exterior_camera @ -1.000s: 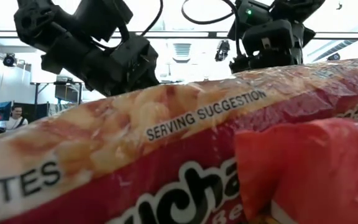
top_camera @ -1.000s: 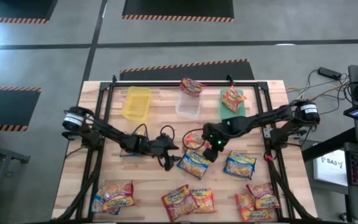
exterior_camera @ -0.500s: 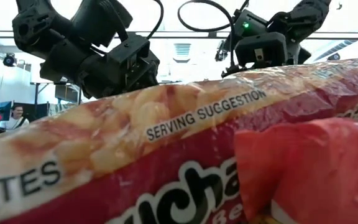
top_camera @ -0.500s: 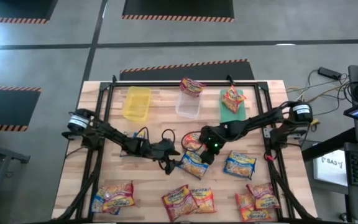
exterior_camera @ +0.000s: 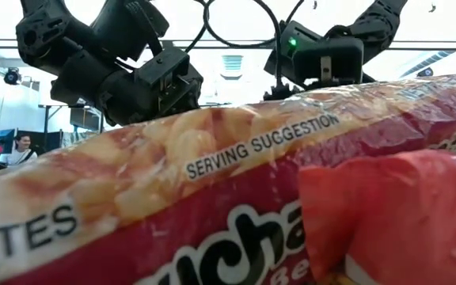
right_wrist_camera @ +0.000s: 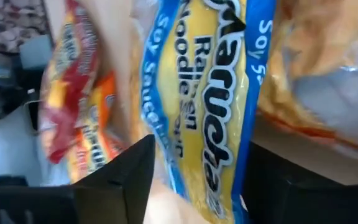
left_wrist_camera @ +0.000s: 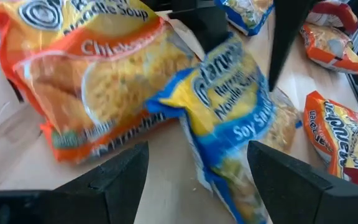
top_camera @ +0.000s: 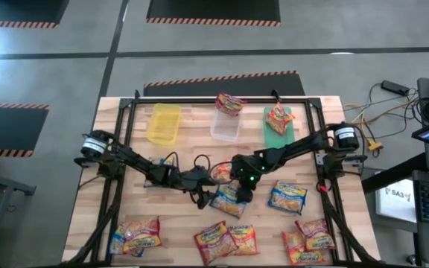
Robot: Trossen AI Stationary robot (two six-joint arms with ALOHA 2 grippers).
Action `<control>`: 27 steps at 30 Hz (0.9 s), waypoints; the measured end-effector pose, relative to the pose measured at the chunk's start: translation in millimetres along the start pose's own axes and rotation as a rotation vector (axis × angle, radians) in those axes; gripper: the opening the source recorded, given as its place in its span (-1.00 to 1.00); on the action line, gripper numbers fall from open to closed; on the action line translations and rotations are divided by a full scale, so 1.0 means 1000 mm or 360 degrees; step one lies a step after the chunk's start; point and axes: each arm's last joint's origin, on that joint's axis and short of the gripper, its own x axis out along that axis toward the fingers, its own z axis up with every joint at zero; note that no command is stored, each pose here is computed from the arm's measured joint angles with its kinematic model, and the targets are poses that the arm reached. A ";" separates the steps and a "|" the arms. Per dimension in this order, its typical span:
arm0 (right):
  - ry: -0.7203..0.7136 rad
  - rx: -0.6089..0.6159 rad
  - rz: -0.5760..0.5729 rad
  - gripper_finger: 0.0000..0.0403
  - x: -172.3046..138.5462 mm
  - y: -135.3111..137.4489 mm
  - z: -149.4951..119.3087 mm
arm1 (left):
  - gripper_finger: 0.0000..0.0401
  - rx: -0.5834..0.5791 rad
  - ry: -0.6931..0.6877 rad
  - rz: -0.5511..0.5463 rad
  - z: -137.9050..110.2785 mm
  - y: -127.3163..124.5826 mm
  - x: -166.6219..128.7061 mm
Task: Sort Maruchan noodles
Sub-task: Put the middle blue noodle pack into the yellow bin
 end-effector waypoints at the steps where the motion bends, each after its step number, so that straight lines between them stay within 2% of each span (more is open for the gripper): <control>1: 0.0005 -0.0012 0.0028 -0.11 -0.001 0.002 0.002 | 0.29 0.0000 0.0000 0.0000 0.000 0.000 0.000; 10: -0.0001 -0.0083 0.0139 -0.60 -0.011 0.018 0.008 | 0.29 -0.0003 -0.0060 -0.0042 0.004 -0.003 0.000; 14: -0.0004 -0.0106 0.0142 -0.73 -0.011 0.019 0.009 | 0.29 0.0033 -0.0098 -0.0110 0.008 -0.006 -0.002; 19: 0.0020 -0.0124 0.0138 -0.73 -0.006 0.019 0.006 | 0.29 0.0036 -0.0085 -0.0173 0.009 -0.008 -0.003; 27: 0.0043 -0.0196 0.0143 -0.50 0.000 0.027 0.002 | 0.29 0.0025 -0.0014 -0.0296 0.006 -0.010 -0.001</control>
